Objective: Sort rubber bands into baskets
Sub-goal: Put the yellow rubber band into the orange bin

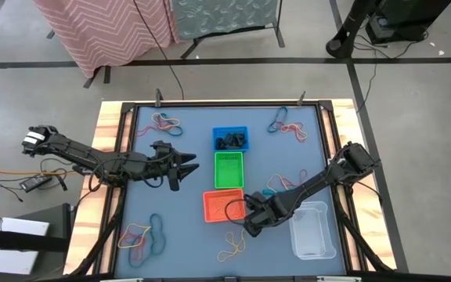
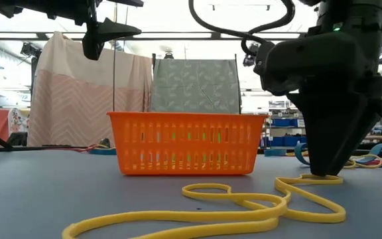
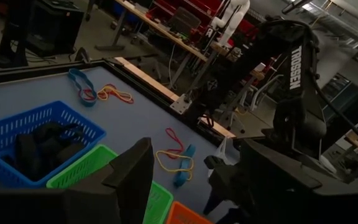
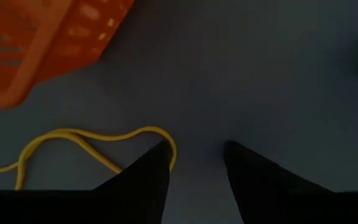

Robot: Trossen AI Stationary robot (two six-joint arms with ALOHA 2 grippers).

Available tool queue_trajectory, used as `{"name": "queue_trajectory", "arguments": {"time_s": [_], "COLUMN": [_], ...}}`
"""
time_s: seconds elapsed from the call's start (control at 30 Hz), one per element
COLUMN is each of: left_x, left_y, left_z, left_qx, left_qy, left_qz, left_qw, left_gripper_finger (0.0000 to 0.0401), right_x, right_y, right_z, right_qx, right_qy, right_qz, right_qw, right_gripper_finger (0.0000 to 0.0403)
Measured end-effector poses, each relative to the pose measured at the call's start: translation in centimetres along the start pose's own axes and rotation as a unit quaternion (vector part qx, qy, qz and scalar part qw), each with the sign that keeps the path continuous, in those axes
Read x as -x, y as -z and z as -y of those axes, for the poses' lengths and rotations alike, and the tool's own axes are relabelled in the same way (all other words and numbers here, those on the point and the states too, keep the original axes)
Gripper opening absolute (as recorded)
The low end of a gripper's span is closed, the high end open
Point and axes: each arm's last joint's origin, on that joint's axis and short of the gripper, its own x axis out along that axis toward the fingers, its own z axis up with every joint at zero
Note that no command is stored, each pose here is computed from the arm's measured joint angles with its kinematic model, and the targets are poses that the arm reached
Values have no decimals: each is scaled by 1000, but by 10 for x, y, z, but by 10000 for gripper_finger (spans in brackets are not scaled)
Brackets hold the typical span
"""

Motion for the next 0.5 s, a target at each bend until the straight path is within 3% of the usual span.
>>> {"name": "queue_trajectory", "arguments": {"time_s": [0.5], "left_x": [0], "left_y": [0], "left_z": [0], "left_qx": [0], "left_qy": [-1], "left_qz": [-1], "left_qw": [1000], "left_gripper_finger": [241], "right_x": [7], "right_y": [7], "right_z": [-14], "right_qx": [77], "right_qy": [13], "right_qz": [28], "right_qw": [997], "right_gripper_finger": [167]}}
